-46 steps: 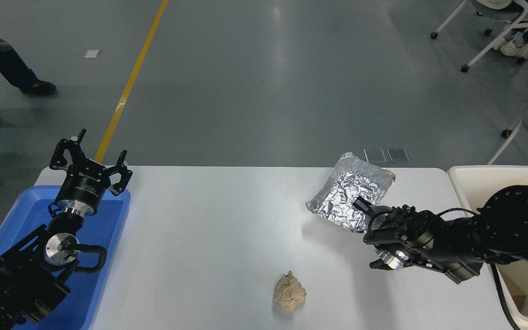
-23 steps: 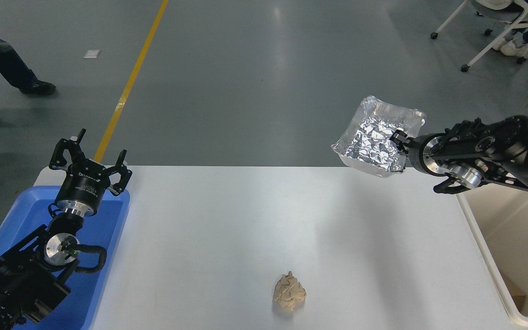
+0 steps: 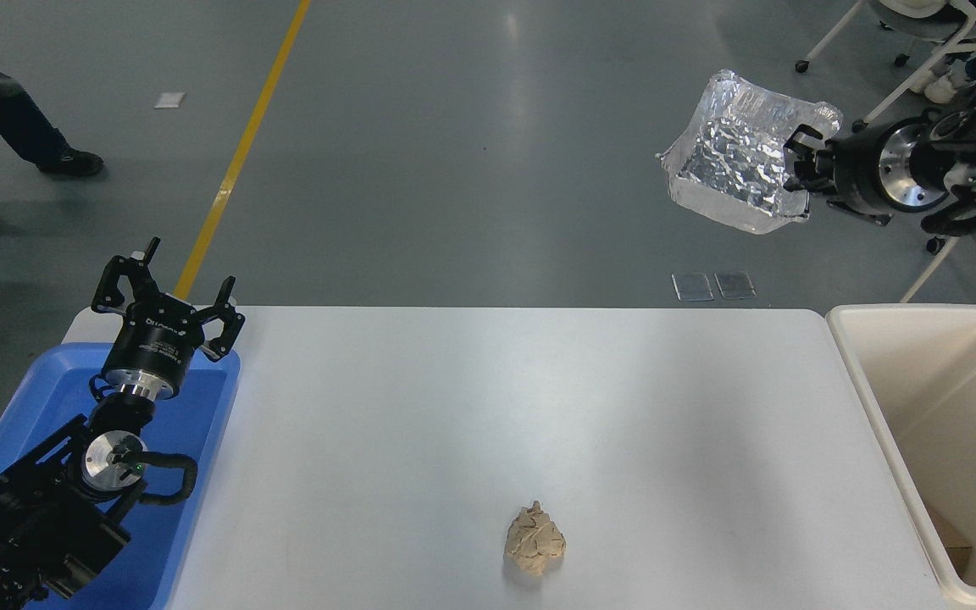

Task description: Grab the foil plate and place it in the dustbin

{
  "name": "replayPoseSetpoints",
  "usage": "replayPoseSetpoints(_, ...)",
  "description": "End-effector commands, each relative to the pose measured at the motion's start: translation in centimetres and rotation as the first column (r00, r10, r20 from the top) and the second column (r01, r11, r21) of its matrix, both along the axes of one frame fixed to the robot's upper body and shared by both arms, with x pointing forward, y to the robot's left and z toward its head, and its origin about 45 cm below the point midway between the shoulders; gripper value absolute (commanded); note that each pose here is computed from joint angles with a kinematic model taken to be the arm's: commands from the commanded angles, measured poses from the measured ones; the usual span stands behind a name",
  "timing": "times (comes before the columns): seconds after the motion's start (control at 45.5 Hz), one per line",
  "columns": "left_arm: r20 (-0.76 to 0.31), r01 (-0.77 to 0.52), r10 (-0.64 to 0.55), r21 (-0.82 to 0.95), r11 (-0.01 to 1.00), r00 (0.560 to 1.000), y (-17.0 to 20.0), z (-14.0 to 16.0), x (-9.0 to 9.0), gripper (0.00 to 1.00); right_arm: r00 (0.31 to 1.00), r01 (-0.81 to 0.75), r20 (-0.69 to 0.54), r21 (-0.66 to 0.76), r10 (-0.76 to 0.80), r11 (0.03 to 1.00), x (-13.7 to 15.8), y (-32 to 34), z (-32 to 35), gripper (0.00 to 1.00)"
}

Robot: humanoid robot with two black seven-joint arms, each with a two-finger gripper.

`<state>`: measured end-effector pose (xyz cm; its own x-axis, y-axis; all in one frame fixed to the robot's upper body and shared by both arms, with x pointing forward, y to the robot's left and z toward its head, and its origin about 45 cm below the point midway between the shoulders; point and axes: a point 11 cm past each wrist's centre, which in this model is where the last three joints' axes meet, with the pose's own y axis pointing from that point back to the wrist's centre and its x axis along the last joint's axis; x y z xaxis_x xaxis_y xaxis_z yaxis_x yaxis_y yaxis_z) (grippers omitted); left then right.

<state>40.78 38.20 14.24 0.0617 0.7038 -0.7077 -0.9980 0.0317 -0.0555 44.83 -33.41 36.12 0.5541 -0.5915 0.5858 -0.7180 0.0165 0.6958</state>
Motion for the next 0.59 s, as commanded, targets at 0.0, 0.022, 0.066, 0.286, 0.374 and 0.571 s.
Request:
replayPoseSetpoints(0.0,0.000,0.000,0.000,0.001,1.000,1.000,0.0,0.0,0.0,0.99,1.000,0.003,-0.005,-0.003,-0.003,1.000,-0.2,-0.7,0.5,0.00)
replayPoseSetpoints(0.022,-0.001,0.000,0.000,0.001,1.000,1.000,0.0,0.0,0.0,0.99,1.000,0.003,-0.008,-0.012,-0.003,1.000,-0.2,-1.0,0.4,0.00)
replayPoseSetpoints(0.066,0.000,0.000,0.000,0.001,1.000,1.000,0.0,0.0,0.0,0.99,1.000,0.010,-0.017,-0.037,-0.011,0.999,-0.3,-1.7,0.1,0.00)
replayPoseSetpoints(0.286,0.000,0.001,-0.001,0.000,1.000,1.000,0.0,0.0,0.0,0.99,0.995,0.101,0.006,-0.115,-0.101,0.988,-0.2,-6.7,-0.2,0.00)
replayPoseSetpoints(0.374,0.000,0.001,-0.001,0.000,1.000,1.000,0.0,0.0,0.0,0.99,0.988,0.154,0.020,-0.133,-0.153,0.979,-0.5,-9.3,-0.3,0.00)
replayPoseSetpoints(0.571,-0.001,0.000,0.000,0.001,1.000,1.000,0.0,0.0,0.0,0.99,0.956,0.294,0.068,-0.252,-0.286,0.922,-1.6,-17.2,-1.0,0.00)
